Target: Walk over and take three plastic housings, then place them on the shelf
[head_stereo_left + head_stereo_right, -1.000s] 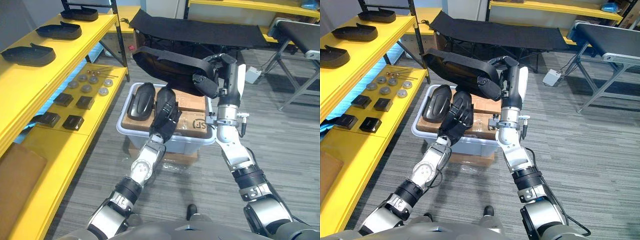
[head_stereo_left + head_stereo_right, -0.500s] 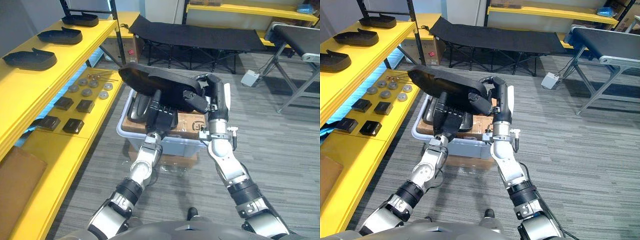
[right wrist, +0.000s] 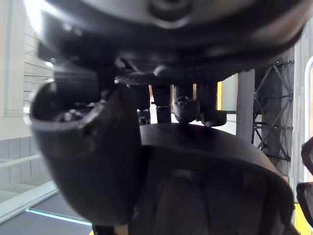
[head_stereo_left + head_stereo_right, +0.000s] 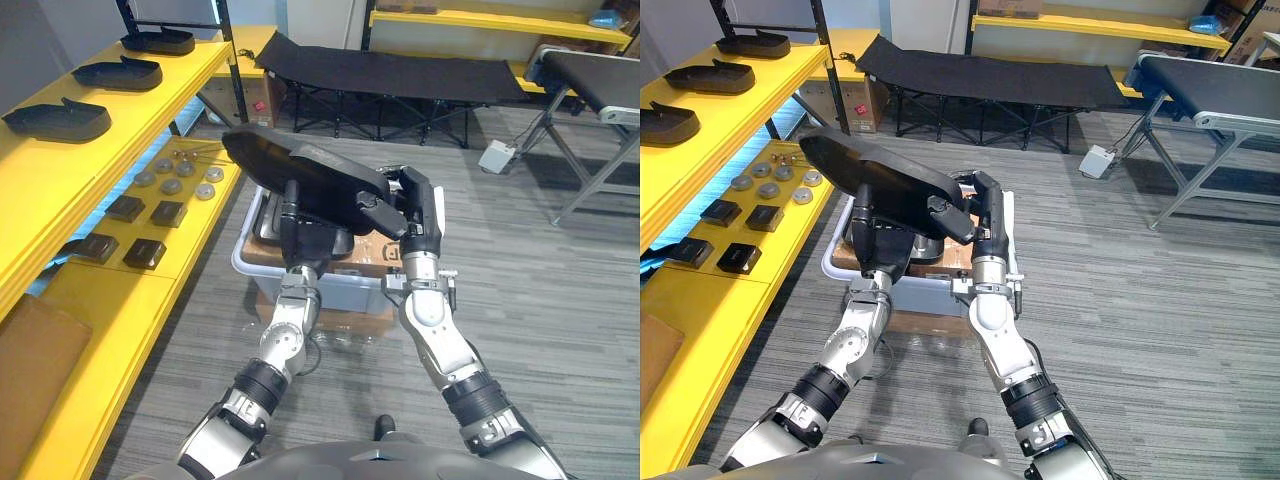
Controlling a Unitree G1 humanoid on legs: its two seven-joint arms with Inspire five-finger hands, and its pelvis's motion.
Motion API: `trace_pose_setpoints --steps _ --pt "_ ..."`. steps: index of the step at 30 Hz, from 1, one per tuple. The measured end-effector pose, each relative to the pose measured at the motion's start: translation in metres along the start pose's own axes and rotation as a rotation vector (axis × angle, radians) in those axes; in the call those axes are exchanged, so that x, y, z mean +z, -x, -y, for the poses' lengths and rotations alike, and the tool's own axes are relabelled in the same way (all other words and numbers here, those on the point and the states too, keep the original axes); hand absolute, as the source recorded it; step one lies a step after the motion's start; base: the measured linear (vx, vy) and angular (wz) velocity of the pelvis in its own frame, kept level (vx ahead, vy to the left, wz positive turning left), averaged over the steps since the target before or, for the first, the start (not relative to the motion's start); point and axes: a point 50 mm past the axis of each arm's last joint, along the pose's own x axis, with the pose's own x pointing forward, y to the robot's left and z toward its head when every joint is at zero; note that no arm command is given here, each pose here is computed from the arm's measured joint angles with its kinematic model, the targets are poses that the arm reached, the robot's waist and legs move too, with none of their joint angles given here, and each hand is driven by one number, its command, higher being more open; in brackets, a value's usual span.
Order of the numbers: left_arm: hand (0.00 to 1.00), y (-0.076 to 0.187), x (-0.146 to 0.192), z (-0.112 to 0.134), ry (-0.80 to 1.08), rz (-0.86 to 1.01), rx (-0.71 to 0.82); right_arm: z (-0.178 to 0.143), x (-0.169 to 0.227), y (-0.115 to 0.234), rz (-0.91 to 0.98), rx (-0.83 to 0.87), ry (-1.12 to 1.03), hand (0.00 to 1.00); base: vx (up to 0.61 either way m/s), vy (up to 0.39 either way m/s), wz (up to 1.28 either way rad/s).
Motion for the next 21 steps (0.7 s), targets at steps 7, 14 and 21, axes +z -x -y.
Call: trace_pose_setpoints --steps 7,14,21 --pt "0.0 0.0 0.0 0.002 0.009 0.017 -0.007 -0.014 0.003 0.011 -0.033 0.019 -0.119 0.0 0.0 0.0 0.0" --pt "0.0 0.001 -0.003 0.001 0.015 0.045 -0.009 -0.026 0.008 0.016 -0.04 0.03 -0.169 0.0 0.0 0.0 -0.03" --pt "0.0 0.008 -0.004 -0.004 0.02 0.099 -0.006 -0.029 0.003 0.023 -0.09 0.008 -0.208 0.0 0.0 0.004 -0.04"
